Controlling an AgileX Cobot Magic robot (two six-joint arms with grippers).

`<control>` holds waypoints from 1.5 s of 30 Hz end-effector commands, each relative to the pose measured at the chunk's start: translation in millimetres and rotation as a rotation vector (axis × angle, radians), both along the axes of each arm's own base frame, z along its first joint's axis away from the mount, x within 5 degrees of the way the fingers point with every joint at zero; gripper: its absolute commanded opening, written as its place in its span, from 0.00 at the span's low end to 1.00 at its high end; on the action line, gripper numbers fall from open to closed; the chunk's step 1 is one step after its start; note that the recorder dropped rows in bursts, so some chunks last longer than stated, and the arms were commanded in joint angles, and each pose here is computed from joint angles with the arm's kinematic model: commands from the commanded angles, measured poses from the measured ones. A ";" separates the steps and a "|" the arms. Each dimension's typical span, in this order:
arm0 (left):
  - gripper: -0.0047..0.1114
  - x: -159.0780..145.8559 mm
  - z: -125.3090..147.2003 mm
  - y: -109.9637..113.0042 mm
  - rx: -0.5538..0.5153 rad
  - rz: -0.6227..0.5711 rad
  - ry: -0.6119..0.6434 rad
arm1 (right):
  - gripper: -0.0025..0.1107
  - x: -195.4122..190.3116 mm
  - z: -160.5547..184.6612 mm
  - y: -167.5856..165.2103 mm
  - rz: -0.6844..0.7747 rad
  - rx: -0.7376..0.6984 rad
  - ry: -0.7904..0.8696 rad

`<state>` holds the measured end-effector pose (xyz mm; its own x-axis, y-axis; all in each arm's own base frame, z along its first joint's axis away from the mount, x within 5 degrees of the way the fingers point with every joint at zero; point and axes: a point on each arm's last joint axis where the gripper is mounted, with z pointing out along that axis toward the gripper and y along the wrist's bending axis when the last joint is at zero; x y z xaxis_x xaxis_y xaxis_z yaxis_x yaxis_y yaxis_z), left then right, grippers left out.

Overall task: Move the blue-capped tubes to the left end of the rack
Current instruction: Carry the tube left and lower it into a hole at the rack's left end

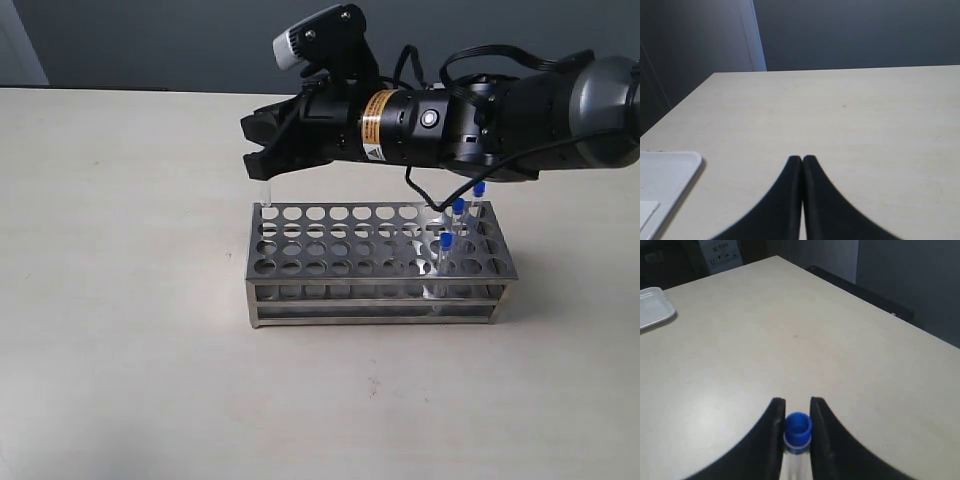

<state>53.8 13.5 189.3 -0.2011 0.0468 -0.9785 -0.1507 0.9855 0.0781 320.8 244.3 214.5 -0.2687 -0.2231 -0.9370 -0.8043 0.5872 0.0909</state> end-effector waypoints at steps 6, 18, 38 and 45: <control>0.04 -0.3 0.0 0.0 -0.003 0.002 -0.007 | 0.01 2.7 -12.9 2.4 -0.005 -0.034 0.026; 0.04 -0.3 -0.1 -0.1 -0.009 0.002 -0.007 | 0.01 2.3 -19.9 5.9 0.023 -0.013 0.042; 0.04 -0.3 -0.1 -0.1 -0.009 0.002 -0.007 | 0.01 0.3 -31.7 7.1 0.062 -0.060 0.072; 0.04 -0.3 -0.1 -0.1 -0.009 0.002 -0.007 | 0.01 1.0 -41.7 8.2 0.067 -0.071 0.096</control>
